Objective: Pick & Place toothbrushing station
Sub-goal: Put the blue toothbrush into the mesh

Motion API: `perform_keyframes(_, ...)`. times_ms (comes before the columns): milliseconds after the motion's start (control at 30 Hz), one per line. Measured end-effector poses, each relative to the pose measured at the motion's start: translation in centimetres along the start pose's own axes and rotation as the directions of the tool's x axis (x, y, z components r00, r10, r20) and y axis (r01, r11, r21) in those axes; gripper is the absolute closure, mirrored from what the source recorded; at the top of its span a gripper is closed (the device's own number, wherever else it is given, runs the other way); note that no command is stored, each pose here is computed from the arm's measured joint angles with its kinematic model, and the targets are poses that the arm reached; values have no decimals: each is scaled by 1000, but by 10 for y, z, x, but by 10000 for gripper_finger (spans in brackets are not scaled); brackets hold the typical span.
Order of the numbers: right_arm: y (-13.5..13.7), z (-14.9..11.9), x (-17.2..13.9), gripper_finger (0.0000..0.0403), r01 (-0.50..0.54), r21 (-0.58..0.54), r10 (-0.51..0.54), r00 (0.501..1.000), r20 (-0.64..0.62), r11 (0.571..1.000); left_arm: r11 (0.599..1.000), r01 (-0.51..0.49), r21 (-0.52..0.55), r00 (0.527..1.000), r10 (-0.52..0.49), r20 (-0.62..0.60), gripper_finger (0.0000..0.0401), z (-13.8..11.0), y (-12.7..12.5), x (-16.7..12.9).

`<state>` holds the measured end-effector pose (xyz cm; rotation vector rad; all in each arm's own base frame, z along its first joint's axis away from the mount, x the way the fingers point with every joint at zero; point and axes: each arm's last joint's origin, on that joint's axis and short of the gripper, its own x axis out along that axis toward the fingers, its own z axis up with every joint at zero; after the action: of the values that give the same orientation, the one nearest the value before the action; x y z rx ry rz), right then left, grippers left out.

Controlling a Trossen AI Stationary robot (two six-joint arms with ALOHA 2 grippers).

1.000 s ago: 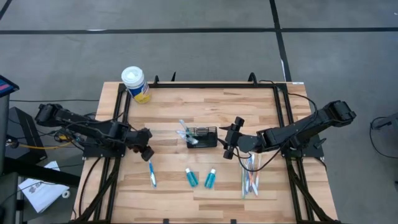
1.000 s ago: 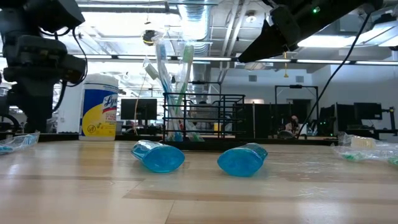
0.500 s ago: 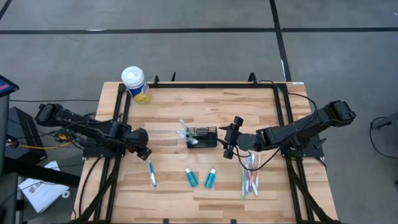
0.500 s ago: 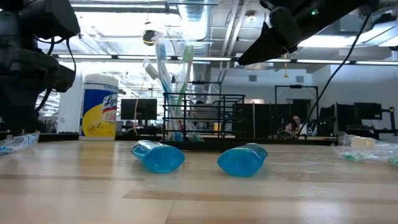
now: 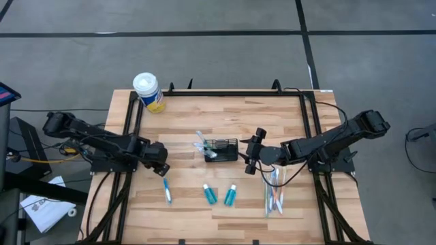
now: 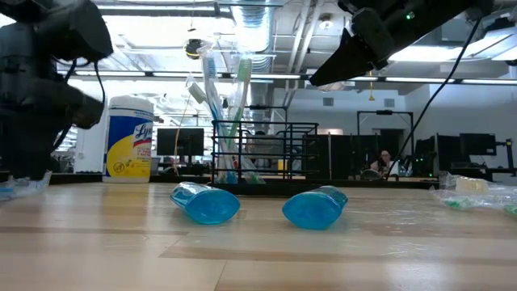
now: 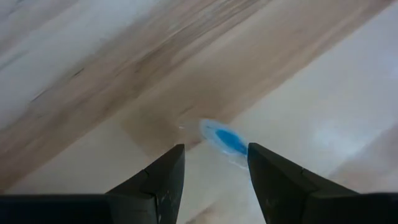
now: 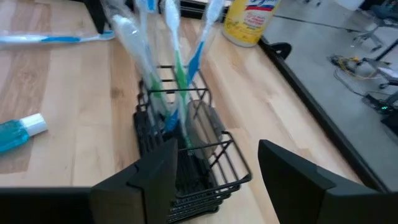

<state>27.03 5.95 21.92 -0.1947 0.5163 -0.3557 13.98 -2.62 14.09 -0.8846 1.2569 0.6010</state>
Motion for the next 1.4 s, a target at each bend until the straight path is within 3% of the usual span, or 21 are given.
perform_keyframes(267,0,0,0,188,-11,-1,11,1000,-1,1000,999,-24,21,1000,24,-13,231,2,-4,8)
perform_keyframes(467,0,0,0,188,-11,-1,11,1000,-1,1000,996,76,35,995,-78,56,236,6,-11,4)
perform_keyframes(567,0,0,0,188,-11,-1,11,1000,-1,1000,987,119,105,989,-128,77,269,8,-17,5)
perform_keyframes(733,0,0,0,188,-11,-2,11,1000,-3,1000,981,90,169,989,-108,101,385,10,-18,9)
perform_keyframes(933,0,0,0,188,-11,-4,11,1000,-1,1000,960,114,254,971,-161,174,399,14,-25,8)
perform_keyframes(1200,0,2,0,188,-7,-6,7,1000,15,1000,901,189,392,873,-336,352,401,25,-41,-6)
perform_keyframes(1300,-1,4,1,188,-21,3,20,999,29,1000,879,191,437,819,-388,423,401,28,-44,-16)
perform_keyframes(1400,-2,4,2,188,-20,11,20,999,35,1000,841,183,510,728,-464,504,401,29,-48,-31)
